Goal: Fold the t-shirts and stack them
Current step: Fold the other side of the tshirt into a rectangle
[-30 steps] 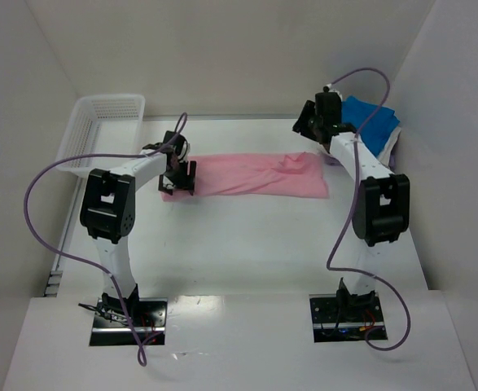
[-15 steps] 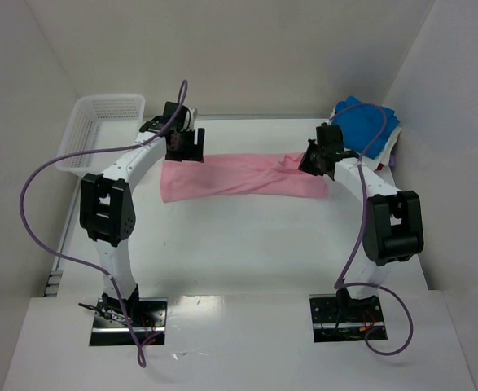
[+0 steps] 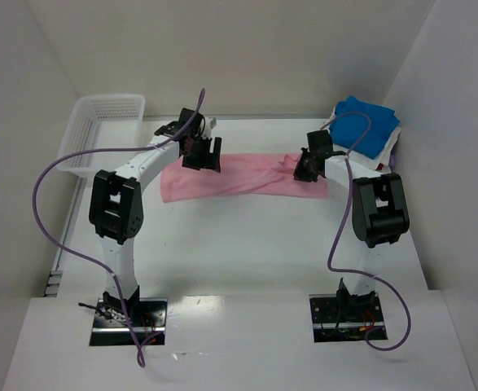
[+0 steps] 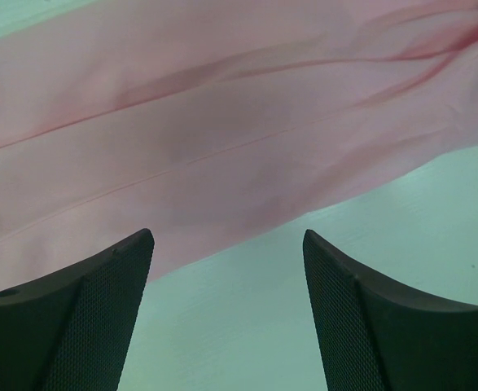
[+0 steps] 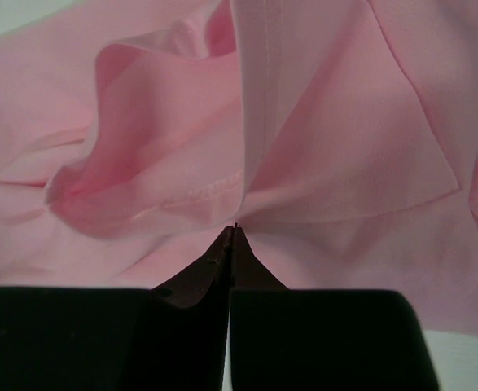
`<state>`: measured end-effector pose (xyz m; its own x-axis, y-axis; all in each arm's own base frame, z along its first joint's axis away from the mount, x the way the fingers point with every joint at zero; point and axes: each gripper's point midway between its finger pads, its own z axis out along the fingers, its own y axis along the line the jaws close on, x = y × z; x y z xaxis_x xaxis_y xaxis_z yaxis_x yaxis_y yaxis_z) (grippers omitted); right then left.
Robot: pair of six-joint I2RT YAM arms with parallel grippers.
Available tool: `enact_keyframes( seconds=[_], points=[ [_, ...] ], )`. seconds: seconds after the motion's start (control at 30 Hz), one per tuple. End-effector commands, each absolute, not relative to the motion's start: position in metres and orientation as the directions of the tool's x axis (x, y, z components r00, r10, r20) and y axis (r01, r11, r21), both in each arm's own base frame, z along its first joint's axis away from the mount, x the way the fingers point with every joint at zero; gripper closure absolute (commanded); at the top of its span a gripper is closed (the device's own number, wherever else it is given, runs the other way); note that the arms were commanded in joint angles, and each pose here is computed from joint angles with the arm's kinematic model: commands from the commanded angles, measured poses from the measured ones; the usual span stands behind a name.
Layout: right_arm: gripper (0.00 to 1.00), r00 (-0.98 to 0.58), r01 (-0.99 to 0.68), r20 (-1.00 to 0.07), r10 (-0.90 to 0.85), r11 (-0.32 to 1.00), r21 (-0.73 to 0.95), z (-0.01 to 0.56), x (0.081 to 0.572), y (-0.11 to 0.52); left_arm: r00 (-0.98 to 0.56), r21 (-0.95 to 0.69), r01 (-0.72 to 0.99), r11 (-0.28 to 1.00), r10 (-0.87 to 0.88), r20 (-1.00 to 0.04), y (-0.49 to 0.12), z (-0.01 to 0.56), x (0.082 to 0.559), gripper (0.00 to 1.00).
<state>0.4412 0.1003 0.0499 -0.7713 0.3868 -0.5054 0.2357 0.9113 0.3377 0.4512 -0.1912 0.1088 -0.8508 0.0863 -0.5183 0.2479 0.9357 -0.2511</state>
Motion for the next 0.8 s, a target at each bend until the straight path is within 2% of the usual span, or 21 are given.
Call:
enact_keyframes(
  seconds=[0.0,0.27,0.53,0.63,0.73,0.77],
  points=[
    [1.00,-0.716,0.215,-0.579,0.390,0.912,0.349,0.071,0.477,0.104,-0.852,-0.260,0.249,0.933,0.084,-0.516,-0.195,0.104,0.454,0.18],
    [0.98,-0.676,0.216,-0.626,0.389,0.917,0.337,0.078,0.523,0.105,-0.864,-0.221,0.232,0.947,0.096,-0.493,-0.182,0.094,0.452,0.18],
    [0.96,-0.674,0.223,-0.608,0.420,0.900,0.375,0.066,0.541,0.113,-0.877,-0.159,0.253,0.954,0.156,-0.455,-0.172,0.070,0.450,0.18],
    [0.92,-0.664,0.209,-0.623,0.414,0.902,0.377,0.073,0.546,0.114,-0.836,-0.099,0.355,0.930,0.268,-0.479,-0.164,0.073,0.456,0.16],
    [0.84,-0.644,0.202,-0.647,0.409,0.906,0.372,0.100,0.547,0.111,-0.677,0.030,0.581,0.813,0.504,-0.536,-0.160,0.090,0.467,0.13],
    [0.78,-0.634,0.196,-0.656,0.411,0.905,0.378,0.110,0.547,0.111,-0.629,0.061,0.627,0.777,0.550,-0.549,-0.165,0.093,0.467,0.11]
  ],
)
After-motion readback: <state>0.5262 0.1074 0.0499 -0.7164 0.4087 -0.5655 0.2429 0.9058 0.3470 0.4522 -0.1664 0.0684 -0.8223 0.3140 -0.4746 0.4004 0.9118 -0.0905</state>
